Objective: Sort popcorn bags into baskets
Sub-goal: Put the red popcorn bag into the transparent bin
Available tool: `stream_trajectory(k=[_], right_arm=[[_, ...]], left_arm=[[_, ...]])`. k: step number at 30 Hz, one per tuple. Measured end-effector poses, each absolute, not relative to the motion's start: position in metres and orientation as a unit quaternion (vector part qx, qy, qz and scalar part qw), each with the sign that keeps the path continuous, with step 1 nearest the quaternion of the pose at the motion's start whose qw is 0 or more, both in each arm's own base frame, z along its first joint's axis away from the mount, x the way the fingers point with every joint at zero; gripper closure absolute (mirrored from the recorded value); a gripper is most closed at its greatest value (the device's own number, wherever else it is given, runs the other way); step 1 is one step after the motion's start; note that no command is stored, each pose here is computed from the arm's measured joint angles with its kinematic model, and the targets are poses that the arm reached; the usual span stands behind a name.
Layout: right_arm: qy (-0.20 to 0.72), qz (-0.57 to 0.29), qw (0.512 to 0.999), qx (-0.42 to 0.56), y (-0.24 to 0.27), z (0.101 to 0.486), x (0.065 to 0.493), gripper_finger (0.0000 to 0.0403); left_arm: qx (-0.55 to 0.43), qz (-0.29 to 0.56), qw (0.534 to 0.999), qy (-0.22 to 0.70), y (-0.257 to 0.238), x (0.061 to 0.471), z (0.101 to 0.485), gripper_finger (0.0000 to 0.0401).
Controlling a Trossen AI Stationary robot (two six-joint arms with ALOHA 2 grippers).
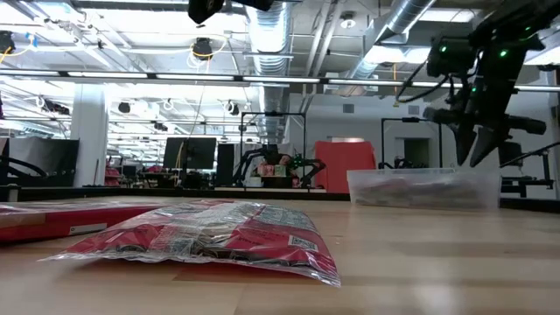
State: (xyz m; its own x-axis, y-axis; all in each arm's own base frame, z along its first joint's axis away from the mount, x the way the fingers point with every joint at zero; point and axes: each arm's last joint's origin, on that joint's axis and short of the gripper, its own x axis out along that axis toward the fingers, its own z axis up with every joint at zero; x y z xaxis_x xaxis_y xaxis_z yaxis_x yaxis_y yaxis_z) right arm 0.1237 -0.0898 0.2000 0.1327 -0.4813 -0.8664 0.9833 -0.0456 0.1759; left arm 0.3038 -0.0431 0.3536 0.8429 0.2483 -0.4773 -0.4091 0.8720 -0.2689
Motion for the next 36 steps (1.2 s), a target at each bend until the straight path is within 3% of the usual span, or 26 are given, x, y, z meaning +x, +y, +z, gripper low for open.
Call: stream_trajectory(k=[6,11,19,25,31,36], right_arm=[[0.343,-0.590,0.609,0.403,-0.095,0.189,0.129,0.0293],[0.344,-0.587,0.608,0.408,-0.094,0.190,0.130,0.0294],[0.245,-0.485,0.728,0.418,-0.070,0.257,0.143,0.0294],[0.242,-0.328,0.795,0.449,-0.016,0.270,0.162,0.0291],[0.284,-0.252,0.810,0.447,0.053,0.255,0.183,0.0237],[0.298,-0.222,0.808,0.456,0.105,0.226,0.206,0.0160]], left_arm=[[-0.183,0.176,0.935,0.246,-0.043,0.301,0.349,0.0379],[-0.201,0.144,0.908,0.339,-0.053,0.289,0.336,0.0380],[-0.192,0.163,0.904,0.347,-0.115,0.262,0.323,0.0399],[-0.262,0.175,0.909,0.274,-0.147,0.252,0.273,0.0401],[-0.379,0.158,0.894,0.181,-0.154,0.254,0.231,0.0401],[-0.392,0.166,0.878,0.217,-0.165,0.268,0.198,0.0401]])
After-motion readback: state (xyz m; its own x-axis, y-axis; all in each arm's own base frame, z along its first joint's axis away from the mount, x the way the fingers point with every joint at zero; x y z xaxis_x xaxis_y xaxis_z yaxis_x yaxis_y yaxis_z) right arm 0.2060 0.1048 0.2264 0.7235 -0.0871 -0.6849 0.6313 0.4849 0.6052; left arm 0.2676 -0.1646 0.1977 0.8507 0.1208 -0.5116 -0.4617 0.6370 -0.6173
